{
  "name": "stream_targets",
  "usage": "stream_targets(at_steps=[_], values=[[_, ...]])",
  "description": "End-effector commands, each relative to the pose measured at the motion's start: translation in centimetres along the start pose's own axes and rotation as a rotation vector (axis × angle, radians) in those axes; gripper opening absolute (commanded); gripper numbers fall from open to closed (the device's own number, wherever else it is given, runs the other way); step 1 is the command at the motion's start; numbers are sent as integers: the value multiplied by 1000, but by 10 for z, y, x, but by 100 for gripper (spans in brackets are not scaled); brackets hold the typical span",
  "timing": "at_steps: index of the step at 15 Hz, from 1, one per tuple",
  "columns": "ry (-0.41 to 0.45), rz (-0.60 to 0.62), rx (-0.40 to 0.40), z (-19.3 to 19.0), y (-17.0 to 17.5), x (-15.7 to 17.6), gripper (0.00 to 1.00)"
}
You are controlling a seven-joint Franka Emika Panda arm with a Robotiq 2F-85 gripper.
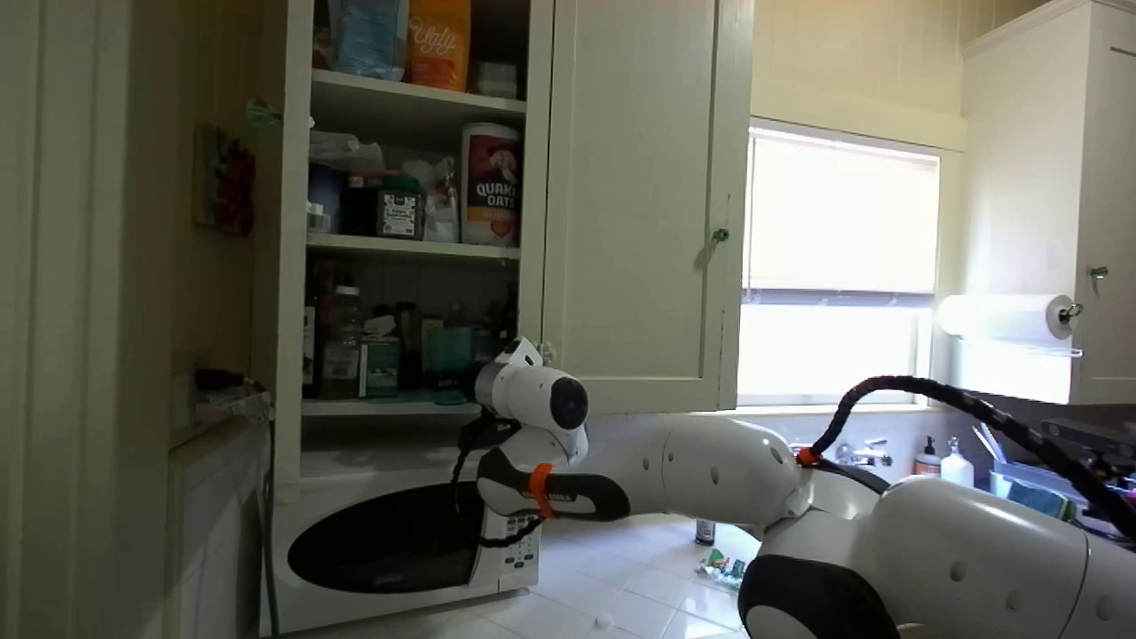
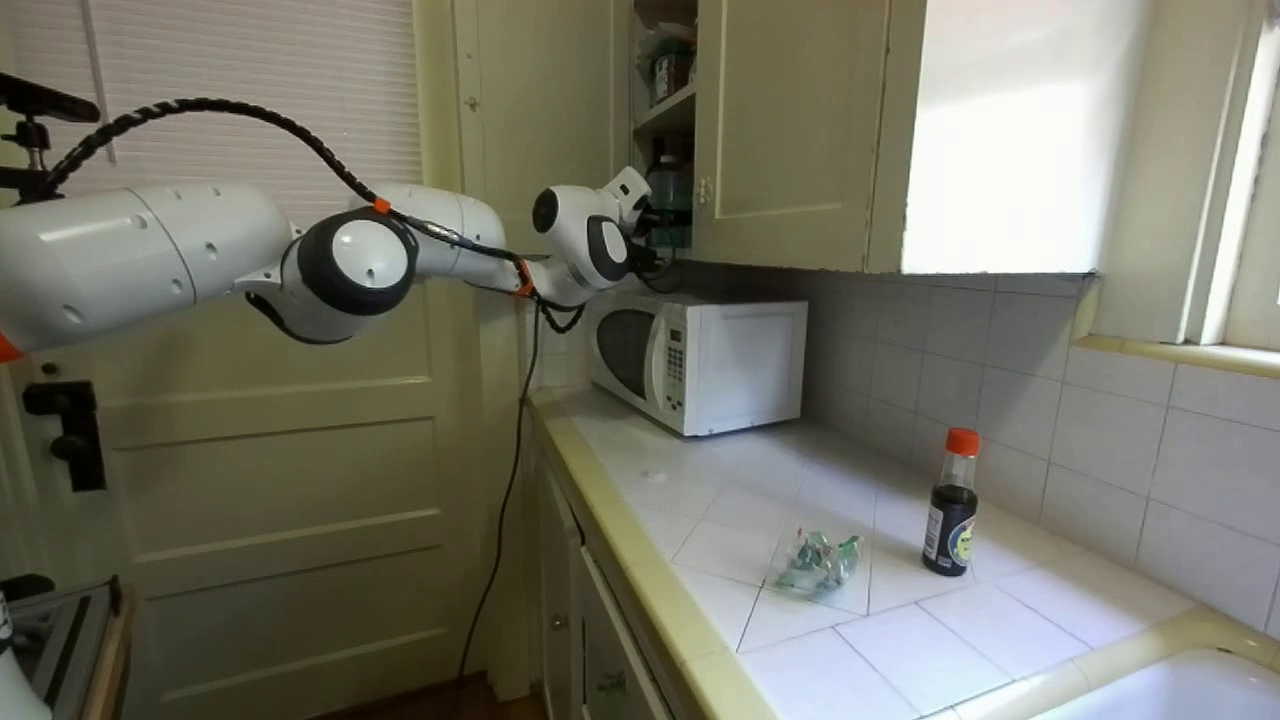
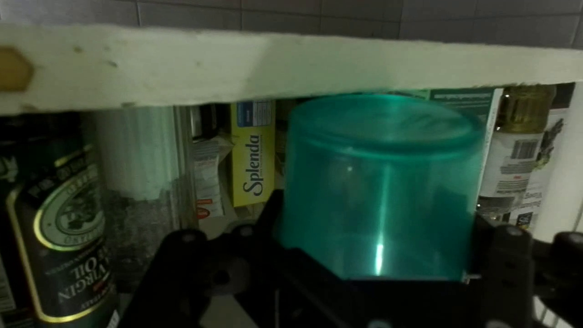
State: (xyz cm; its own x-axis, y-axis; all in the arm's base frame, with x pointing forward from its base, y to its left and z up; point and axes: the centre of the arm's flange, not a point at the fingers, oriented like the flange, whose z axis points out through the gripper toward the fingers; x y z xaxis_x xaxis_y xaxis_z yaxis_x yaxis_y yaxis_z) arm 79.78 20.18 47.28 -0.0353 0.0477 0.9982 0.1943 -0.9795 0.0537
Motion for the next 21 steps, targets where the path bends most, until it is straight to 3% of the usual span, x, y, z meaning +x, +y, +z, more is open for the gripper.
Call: stream_targets(at_steps=[1,6,11,18,21], values=[[27,-48,-39,12,2,7,55],[38,-119,-91,13,22,16,55],[35,-133,-94,15,19,13,55],[39,-37,-28,19,17,5,55],[35,-19,-40,21,11,2,55]])
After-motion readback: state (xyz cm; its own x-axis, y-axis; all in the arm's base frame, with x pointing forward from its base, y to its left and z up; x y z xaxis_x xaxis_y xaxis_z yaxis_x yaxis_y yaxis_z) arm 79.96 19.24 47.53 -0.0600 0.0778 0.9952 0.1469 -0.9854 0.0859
